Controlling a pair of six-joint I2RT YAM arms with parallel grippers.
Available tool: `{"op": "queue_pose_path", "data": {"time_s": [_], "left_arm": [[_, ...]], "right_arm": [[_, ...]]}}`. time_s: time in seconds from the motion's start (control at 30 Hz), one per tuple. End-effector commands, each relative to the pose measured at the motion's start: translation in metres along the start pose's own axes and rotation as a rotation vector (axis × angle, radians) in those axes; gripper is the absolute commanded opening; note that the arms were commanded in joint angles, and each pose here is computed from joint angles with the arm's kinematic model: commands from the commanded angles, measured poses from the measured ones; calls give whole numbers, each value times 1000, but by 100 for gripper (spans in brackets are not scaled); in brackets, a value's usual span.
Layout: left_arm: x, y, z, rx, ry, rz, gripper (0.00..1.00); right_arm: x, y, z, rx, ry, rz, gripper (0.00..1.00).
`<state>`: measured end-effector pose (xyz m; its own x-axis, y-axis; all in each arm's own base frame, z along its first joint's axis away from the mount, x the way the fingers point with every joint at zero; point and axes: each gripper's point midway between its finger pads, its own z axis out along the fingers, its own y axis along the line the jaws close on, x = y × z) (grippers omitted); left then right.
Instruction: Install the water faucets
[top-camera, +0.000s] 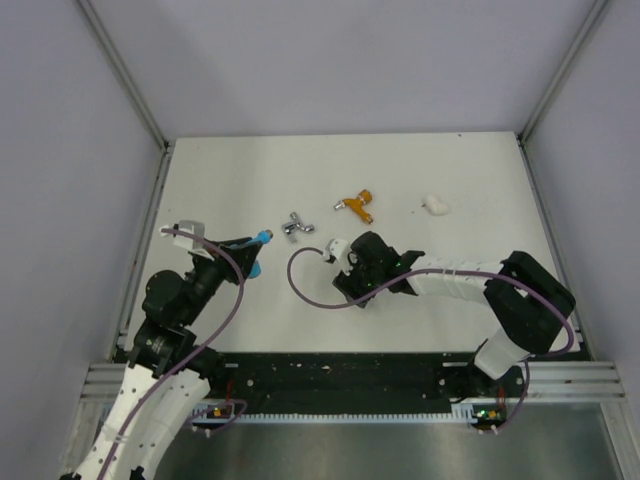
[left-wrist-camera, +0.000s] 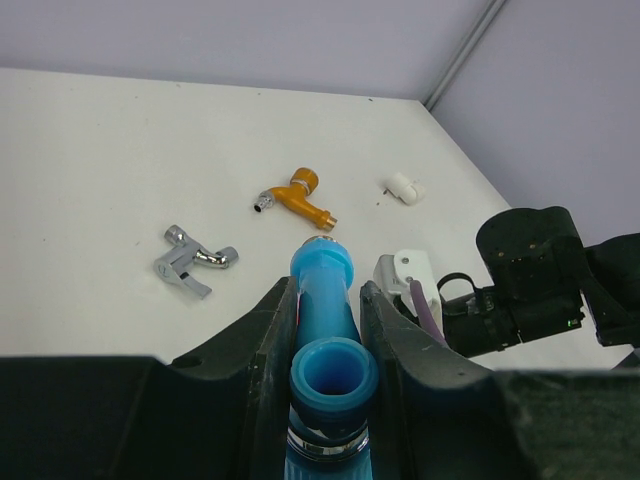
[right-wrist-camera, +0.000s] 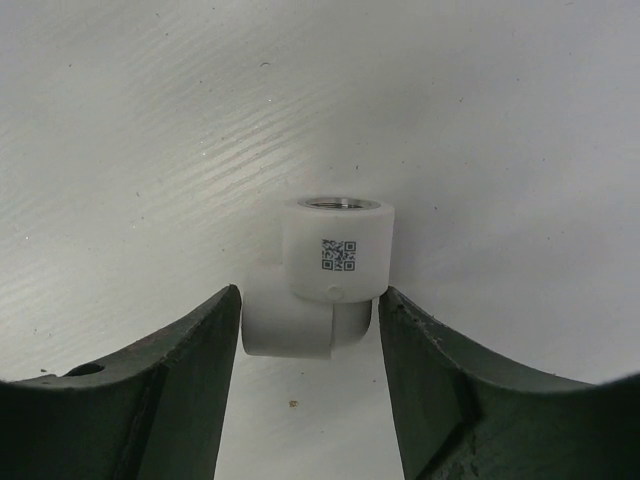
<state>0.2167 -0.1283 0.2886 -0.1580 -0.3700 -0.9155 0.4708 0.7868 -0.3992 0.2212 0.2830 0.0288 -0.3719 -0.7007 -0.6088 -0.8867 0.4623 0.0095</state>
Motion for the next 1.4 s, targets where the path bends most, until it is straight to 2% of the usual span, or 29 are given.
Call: {"op": "queue_pose_path", "data": {"time_s": [0.0,0.1,0.17,0.23,0.37,0.53,0.67,0.83,0.97,1.17,1.37], "left_arm": [[-15,-5,0,16,-44,12,0],[-16,-8,0,24,-39,10,0],[-16,-11,1,39,-31,-1,0],[-14,-16,4,65,-15,-13,0],[-7,-33,13,160,56,-40,0],[0,-61,22,316,173,-74,0],[-3,-83,23,430,240,-104,0],[-8,-96,26,505,295,-172,0],[-12,-108,26,582,326,-218,0],[-14,-113,33,604,398,-246,0],[-10,-104,42,514,434,-291,0]], "right_arm": [[-10,-5,4,25,-42,-40,54],[-14,-4,1,21,-55,-37,39],[-21,-1,-6,23,-83,-44,23],[-29,0,-15,32,-116,-56,13],[-53,5,-40,47,-241,-80,1],[-87,18,-87,56,-439,-146,0],[-110,32,-124,73,-604,-267,0],[-128,36,-164,147,-841,-398,0],[-136,36,-185,219,-965,-519,0],[-148,31,-192,312,-995,-613,0],[-160,14,-197,526,-975,-705,0]]}}
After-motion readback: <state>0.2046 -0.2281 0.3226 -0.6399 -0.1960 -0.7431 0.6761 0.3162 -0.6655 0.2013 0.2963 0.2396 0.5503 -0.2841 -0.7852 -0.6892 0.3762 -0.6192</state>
